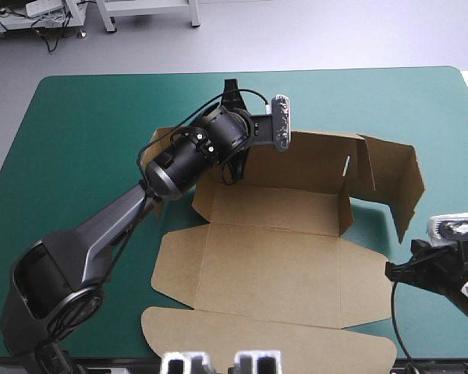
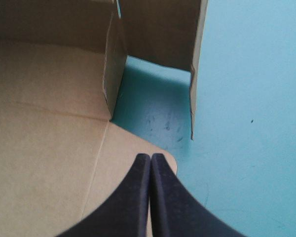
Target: Fold the box
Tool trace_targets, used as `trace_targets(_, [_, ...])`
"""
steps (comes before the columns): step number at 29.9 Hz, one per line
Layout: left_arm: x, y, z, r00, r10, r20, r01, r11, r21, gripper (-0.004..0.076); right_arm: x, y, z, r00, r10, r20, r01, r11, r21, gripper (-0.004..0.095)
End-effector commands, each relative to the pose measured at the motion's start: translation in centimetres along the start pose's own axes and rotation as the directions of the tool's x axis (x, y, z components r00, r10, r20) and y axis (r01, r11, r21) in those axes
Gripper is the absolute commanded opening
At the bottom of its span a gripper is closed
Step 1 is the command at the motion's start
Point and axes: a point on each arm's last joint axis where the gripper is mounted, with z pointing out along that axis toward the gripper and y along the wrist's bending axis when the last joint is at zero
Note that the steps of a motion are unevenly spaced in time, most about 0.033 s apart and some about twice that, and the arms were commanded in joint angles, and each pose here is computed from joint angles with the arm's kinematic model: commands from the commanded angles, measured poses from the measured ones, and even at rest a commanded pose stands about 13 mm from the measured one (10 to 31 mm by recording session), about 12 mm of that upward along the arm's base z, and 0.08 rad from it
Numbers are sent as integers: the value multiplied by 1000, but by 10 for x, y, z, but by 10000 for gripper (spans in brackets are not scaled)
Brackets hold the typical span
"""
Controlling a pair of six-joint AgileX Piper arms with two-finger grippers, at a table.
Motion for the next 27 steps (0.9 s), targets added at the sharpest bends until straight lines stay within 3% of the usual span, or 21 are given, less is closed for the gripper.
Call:
trace_targets(1, [2, 11, -38, 995, -57, 87, 70, 986, -151, -10, -29, -1, -23, 989, 35, 144, -39, 999, 29, -19])
trace_targets(11, [23, -39, -39, 982, -72, 173, 123, 945, -303, -10, -101, 1, -35, 977, 49, 208, -53, 999, 13, -19])
trace_targets(15, [28, -64, -41, 985, 12, 172, 52, 929, -365, -10, -136, 1, -28, 976, 33, 215, -35, 999, 4, -19])
trace_targets(19, [32, -77, -33, 992, 41, 119, 7, 926, -378, -10, -168, 0, -9, 992, 0, 129, 0, 1000, 0, -19])
trace_targets(27, [32, -76, -32, 991, 23, 129, 30, 919, -392, -10, -212, 0, 67, 997, -8, -74, 0, 995, -102, -20])
